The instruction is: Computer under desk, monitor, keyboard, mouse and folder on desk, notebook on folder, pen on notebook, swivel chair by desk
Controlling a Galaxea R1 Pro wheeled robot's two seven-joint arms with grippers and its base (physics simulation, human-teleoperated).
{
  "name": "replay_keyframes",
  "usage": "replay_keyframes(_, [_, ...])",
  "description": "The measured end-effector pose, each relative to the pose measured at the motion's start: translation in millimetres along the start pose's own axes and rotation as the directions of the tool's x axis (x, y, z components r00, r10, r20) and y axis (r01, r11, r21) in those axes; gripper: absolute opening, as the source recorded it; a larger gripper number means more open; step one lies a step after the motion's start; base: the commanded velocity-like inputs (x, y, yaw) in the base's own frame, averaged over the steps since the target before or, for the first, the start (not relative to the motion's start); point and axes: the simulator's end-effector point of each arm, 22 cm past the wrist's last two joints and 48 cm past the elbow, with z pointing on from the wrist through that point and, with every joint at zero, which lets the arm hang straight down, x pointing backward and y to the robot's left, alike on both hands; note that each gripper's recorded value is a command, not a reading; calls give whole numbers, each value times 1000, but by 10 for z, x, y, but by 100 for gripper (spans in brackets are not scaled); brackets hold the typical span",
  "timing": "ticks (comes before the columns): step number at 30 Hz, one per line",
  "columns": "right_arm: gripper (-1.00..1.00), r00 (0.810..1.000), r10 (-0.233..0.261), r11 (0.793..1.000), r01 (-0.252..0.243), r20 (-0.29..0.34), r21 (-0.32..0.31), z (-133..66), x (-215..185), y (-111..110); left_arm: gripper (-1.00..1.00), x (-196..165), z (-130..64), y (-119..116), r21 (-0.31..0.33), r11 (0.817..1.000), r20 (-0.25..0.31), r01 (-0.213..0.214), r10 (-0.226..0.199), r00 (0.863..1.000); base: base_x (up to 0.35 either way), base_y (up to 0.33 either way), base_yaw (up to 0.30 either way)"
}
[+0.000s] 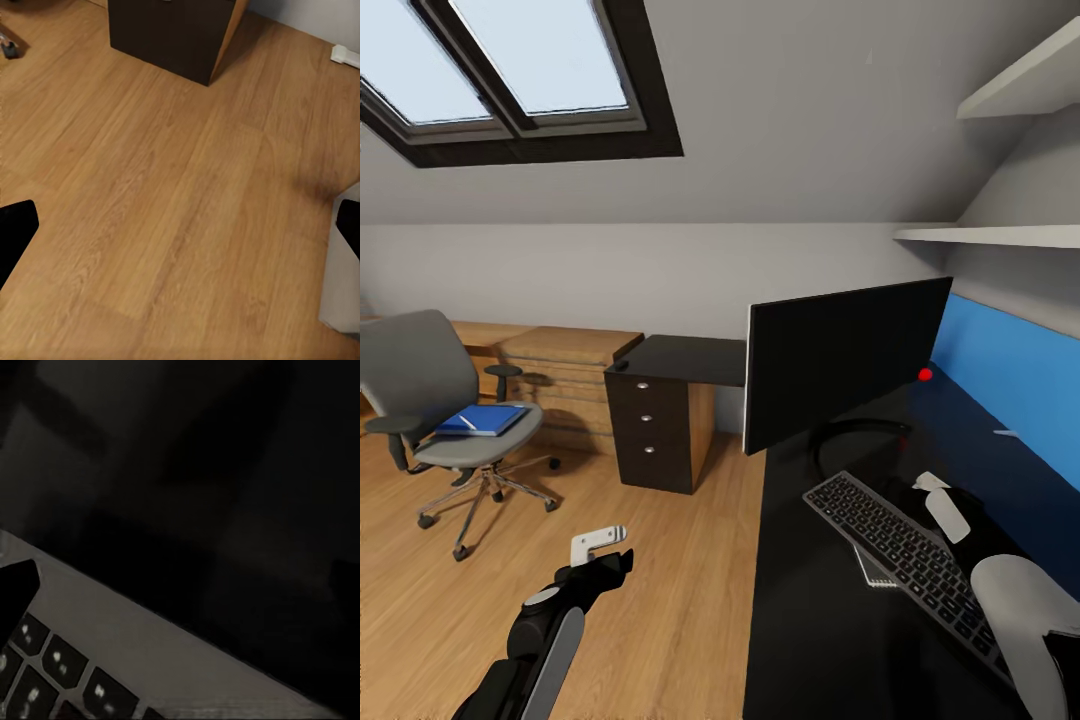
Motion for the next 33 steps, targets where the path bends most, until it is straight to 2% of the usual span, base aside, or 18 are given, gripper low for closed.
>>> replay_keyframes(8, [100,1000,-12,1000,12,3,-1,-1,6,18,100,-1,-1,0,0,1000,0,0,0,1000,-12,11,0])
replay_keyframes(15, [100,1000,-13,999,14,25,-36,5,-11,147,100,1,0,0,1,1000,0,1,-1,1000,0,0,112])
replay_keyframes(20, [100,1000,-9,999,10,13,-50,15,58,225,100,5,2,2,0,1000,-1,1,-1,1000,0,0,188])
replay_keyframes(33, [100,1000,-9,998,9,3,-55,26,111,267,100,87,35,9,-4,1000,-20,-4,4,1000,-35,31,11])
